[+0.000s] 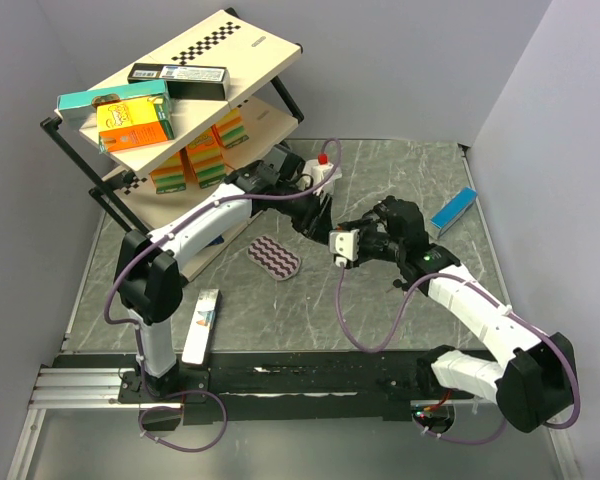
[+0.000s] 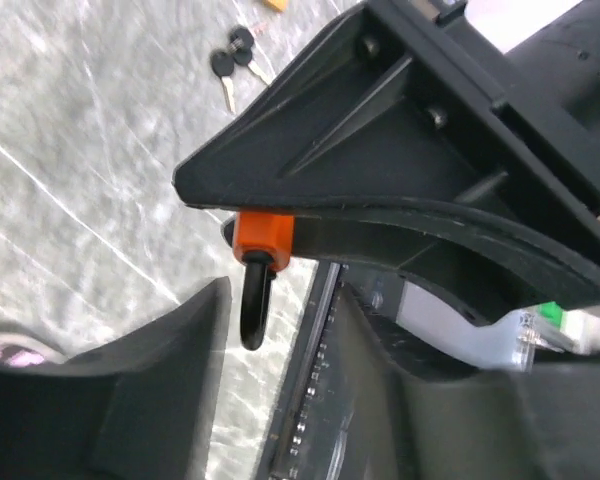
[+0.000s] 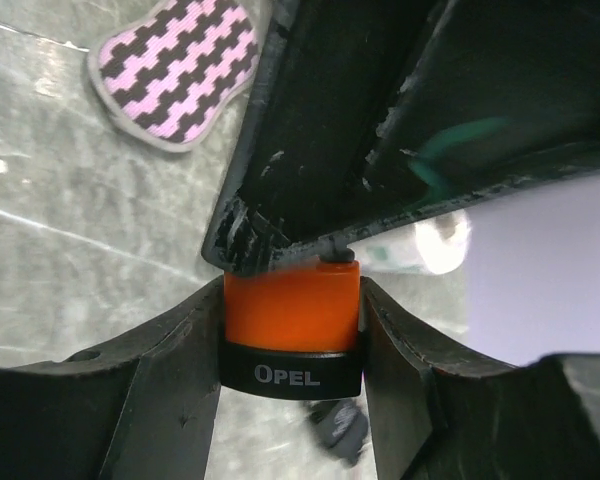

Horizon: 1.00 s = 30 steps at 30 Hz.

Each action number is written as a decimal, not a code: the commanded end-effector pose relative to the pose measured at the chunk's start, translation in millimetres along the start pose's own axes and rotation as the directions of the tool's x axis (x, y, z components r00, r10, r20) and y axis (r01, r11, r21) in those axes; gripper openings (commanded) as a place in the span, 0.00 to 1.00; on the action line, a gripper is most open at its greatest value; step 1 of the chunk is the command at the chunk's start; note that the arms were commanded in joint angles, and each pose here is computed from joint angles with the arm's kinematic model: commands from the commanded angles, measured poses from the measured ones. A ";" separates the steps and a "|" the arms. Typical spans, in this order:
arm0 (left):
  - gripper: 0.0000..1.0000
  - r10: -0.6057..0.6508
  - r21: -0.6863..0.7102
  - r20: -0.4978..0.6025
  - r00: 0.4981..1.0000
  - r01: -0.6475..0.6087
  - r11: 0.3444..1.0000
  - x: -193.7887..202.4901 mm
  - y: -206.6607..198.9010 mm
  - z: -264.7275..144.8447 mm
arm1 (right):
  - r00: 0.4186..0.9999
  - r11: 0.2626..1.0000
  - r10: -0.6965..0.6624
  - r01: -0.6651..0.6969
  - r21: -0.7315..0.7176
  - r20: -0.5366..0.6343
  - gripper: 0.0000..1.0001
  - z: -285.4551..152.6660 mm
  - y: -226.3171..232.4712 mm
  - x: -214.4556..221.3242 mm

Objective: Lock with the key
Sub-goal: Place the lock at the center of the board.

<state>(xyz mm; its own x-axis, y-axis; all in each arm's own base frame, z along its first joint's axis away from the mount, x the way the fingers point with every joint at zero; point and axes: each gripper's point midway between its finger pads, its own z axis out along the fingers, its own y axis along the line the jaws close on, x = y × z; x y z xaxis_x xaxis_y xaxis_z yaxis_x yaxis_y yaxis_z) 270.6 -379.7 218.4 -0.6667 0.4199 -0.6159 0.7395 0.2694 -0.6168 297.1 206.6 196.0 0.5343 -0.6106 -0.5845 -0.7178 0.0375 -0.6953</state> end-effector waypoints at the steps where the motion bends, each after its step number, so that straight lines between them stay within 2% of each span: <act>1: 0.78 0.010 -0.031 0.103 0.995 -0.007 1.000 -28.3 -1.2 -11.9 | 0.993 0.992 0.121 -0.120 0.039 -0.014 0.00 -7.7 -18.3 -10.9; 3: 0.87 -0.005 -0.050 0.134 0.991 0.011 0.999 -32.7 8.2 -24.5 | 0.973 0.973 0.228 -0.227 0.034 -0.045 0.00 -13.5 -13.0 -5.4; 7: 0.93 -0.020 -0.083 0.206 0.978 0.038 0.996 -40.2 21.5 -46.6 | 0.894 0.898 0.440 -0.439 0.036 -0.088 0.00 -25.5 -2.1 -0.2; 9: 0.99 -0.020 -0.111 0.252 0.968 0.049 0.993 -41.0 25.7 -60.4 | 0.819 0.824 0.566 -0.562 0.063 -0.098 0.00 -31.1 1.0 1.5; 10: 0.97 0.014 -0.123 0.288 0.958 0.022 0.992 -48.4 24.1 -65.9 | 0.786 0.794 0.608 -0.602 0.086 -0.113 0.00 -34.3 2.9 5.3; 11: 0.96 0.043 -0.143 0.319 0.947 0.004 0.990 -52.8 18.2 -75.8 | 0.718 0.728 0.686 -0.677 0.109 -0.114 0.00 -36.1 6.4 6.2; 13: 0.96 0.054 -0.192 0.360 0.931 0.017 0.981 -53.4 25.1 -84.8 | 0.633 0.646 0.763 -0.747 0.156 -0.130 0.00 -42.9 9.3 12.4; 14: 0.96 0.082 -0.205 0.386 0.919 -0.001 0.979 -56.0 21.8 -91.1 | 0.549 0.563 0.827 -0.806 0.184 -0.125 0.00 -44.2 12.4 13.5; 16: 0.96 0.100 -0.232 0.405 0.909 -0.003 0.973 -58.5 23.1 -98.3 | 0.437 0.458 0.889 -0.858 0.231 -0.138 0.00 -45.7 18.8 19.8; 17: 0.96 0.097 -0.234 0.404 0.909 0.000 0.972 -57.6 23.4 -99.8 | 0.328 0.359 0.933 -0.888 0.287 -0.151 0.00 -48.2 26.3 26.0; 19: 0.96 0.084 -0.237 0.410 0.908 0.017 0.971 -58.8 26.8 -102.4 | 0.201 0.259 0.960 -0.904 0.340 -0.196 0.00 -48.6 43.4 36.6; 20: 0.96 0.073 -0.230 0.408 0.910 0.025 0.973 -58.0 28.9 -101.0 | 0.094 0.175 0.973 -0.898 0.405 -0.211 0.00 -52.4 56.0 45.0; 22: 0.96 0.060 -0.223 0.418 0.907 0.039 0.974 -60.6 32.6 -102.7 | 0.004 0.119 0.971 -0.874 0.470 -0.238 0.00 -53.0 72.9 60.2; 26: 0.96 0.053 -0.207 0.414 0.909 0.038 0.978 -65.2 38.6 -96.7 | -0.114 0.027 0.972 -0.817 0.577 -0.206 0.00 -52.2 89.8 82.1; 30: 0.96 0.040 -0.212 0.385 0.922 0.046 0.976 -66.3 47.0 -92.2 | -0.179 0.007 0.959 -0.761 0.649 -0.220 0.00 -48.1 105.4 105.6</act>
<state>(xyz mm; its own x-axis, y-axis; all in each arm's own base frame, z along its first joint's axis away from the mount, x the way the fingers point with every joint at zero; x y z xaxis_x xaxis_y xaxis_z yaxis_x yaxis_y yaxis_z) 347.5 -308.7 263.8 -0.6402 0.0705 -0.7650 0.6937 0.4809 -0.5363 247.1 121.9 96.2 -0.8486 -0.1616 -0.5038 -0.2979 0.9329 0.2024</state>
